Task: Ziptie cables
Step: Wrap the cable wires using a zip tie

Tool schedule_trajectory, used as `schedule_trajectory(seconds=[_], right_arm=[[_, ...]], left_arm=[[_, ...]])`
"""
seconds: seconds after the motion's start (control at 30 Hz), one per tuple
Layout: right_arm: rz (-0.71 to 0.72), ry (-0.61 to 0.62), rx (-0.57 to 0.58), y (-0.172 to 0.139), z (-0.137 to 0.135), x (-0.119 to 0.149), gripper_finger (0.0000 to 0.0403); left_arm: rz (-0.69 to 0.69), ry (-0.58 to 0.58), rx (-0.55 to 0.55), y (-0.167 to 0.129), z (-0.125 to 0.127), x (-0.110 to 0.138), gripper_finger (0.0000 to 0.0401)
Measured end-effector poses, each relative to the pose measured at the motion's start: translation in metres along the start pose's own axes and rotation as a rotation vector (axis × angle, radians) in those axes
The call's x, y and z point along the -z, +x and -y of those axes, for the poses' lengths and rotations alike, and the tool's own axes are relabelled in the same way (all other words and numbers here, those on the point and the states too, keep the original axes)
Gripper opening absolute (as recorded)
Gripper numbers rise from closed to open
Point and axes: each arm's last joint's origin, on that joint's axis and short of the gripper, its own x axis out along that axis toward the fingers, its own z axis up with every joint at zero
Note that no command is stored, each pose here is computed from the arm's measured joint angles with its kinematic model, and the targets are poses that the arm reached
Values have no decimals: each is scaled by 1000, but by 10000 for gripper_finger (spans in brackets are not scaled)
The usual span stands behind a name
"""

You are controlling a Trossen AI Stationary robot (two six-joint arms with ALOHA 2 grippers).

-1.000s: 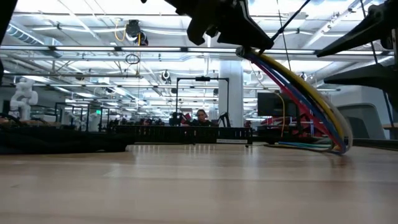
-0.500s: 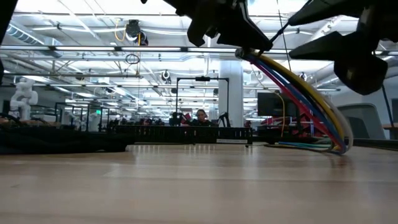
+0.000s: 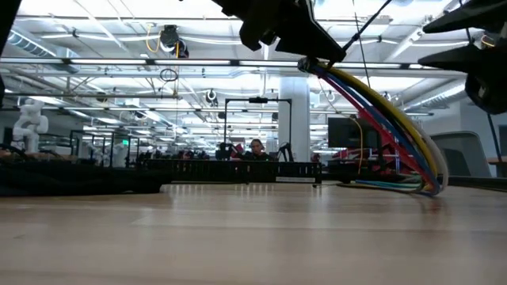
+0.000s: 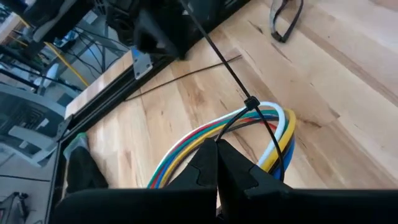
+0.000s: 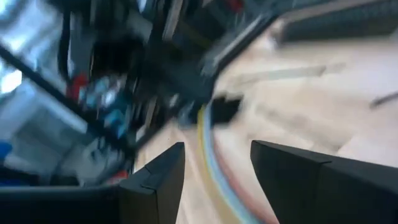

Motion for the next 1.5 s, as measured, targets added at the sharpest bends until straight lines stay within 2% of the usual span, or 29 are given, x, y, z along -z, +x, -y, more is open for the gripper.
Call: schedule_trajectory(seconds=[0.13, 0.43, 0.53, 0.67, 0.8, 1.03, 1.2, 1.4, 1.5], right_arm=[[111, 5, 24, 0, 7, -13, 161], [114, -3, -3, 20, 3, -12, 152], [127, 27, -61, 25, -6, -14, 152], [149, -46, -63, 34, -23, -14, 153], [115, -89, -44, 43, -25, -5, 153], [137, -83, -47, 45, -27, -7, 153], [98, -72, -72, 45, -27, -4, 153], [65, -14, -26, 47, -20, 1, 153], [39, -3, -53, 47, -21, 1, 153]], left_arm=[[-14, 0, -22, 0, -1, 0, 0], [-12, -6, -43, 0, -4, 1, 0], [-15, -10, -48, 1, -6, 2, 0], [-14, -13, -54, 1, -9, 3, 0], [-18, -16, -58, 1, -11, 5, 0], [-16, -17, -60, 1, -11, 4, 0], [-19, -18, -61, 1, -12, 5, 0], [-21, -18, -64, 1, -12, 5, 0], [-24, -17, -61, 1, -11, 5, 0]])
